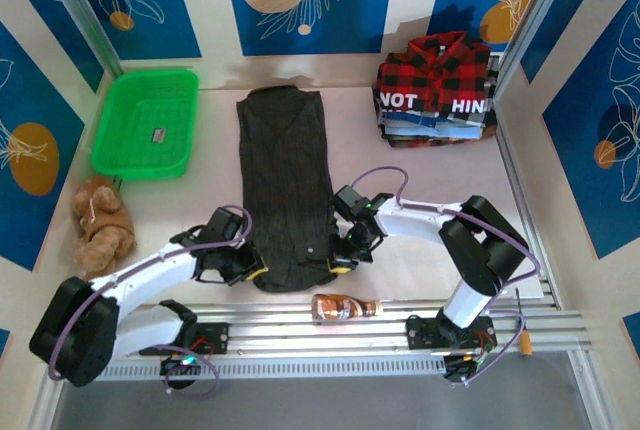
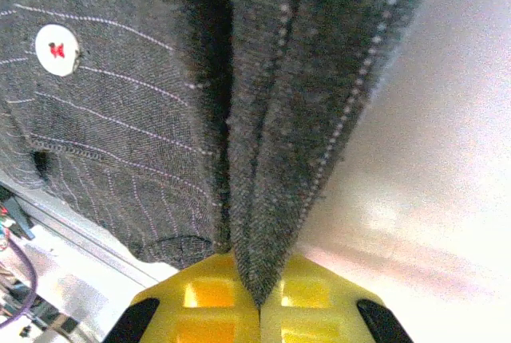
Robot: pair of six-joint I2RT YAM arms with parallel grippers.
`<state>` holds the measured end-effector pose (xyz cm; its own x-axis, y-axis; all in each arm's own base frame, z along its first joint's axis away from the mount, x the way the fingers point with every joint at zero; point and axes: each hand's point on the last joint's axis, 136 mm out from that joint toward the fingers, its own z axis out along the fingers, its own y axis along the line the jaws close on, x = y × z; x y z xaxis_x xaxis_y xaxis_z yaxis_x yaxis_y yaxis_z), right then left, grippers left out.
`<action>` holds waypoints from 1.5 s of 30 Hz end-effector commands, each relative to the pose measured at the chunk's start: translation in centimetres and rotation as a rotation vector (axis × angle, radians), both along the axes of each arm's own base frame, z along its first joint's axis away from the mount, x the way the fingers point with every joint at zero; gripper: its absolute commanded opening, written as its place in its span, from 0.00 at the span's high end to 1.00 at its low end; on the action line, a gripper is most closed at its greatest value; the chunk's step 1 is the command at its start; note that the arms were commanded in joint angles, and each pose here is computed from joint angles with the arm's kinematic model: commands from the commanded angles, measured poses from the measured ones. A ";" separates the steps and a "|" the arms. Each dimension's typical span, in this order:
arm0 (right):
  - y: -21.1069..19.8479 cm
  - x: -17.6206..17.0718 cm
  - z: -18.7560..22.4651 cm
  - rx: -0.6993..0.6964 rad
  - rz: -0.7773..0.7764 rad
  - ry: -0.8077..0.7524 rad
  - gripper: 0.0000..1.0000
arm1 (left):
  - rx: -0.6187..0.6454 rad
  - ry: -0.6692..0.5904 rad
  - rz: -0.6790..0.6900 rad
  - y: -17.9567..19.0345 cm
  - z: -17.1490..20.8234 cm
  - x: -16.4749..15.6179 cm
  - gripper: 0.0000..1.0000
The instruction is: Fold and stack the long sleeve shirts
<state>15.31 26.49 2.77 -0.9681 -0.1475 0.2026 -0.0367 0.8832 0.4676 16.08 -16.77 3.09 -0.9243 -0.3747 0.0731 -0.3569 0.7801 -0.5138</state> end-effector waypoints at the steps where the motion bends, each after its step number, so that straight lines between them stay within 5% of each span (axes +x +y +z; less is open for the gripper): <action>1: 0.0 -1.0 2.6 0.018 0.021 0.016 1.00 | 0.025 0.012 0.000 1.1 0.5 -1.7 0.91; 11: 1.9 1.4 9.4 0.128 0.024 -0.080 1.00 | -0.045 -0.129 0.022 -0.2 6.6 1.3 0.93; 27: 3.1 15.5 13.4 0.224 -0.131 -0.142 1.00 | -0.194 -0.310 0.137 -0.7 13.5 14.6 0.94; 45: 2.1 25.5 10.3 0.210 -0.179 -0.143 1.00 | -0.143 -0.305 0.225 2.6 10.6 21.1 0.95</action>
<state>40.48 28.54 12.95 -0.9993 0.0264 0.0260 0.0369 0.7767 0.6288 35.47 -14.26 12.86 -0.8062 -0.5856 -0.0842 -0.3712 0.6115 -0.6988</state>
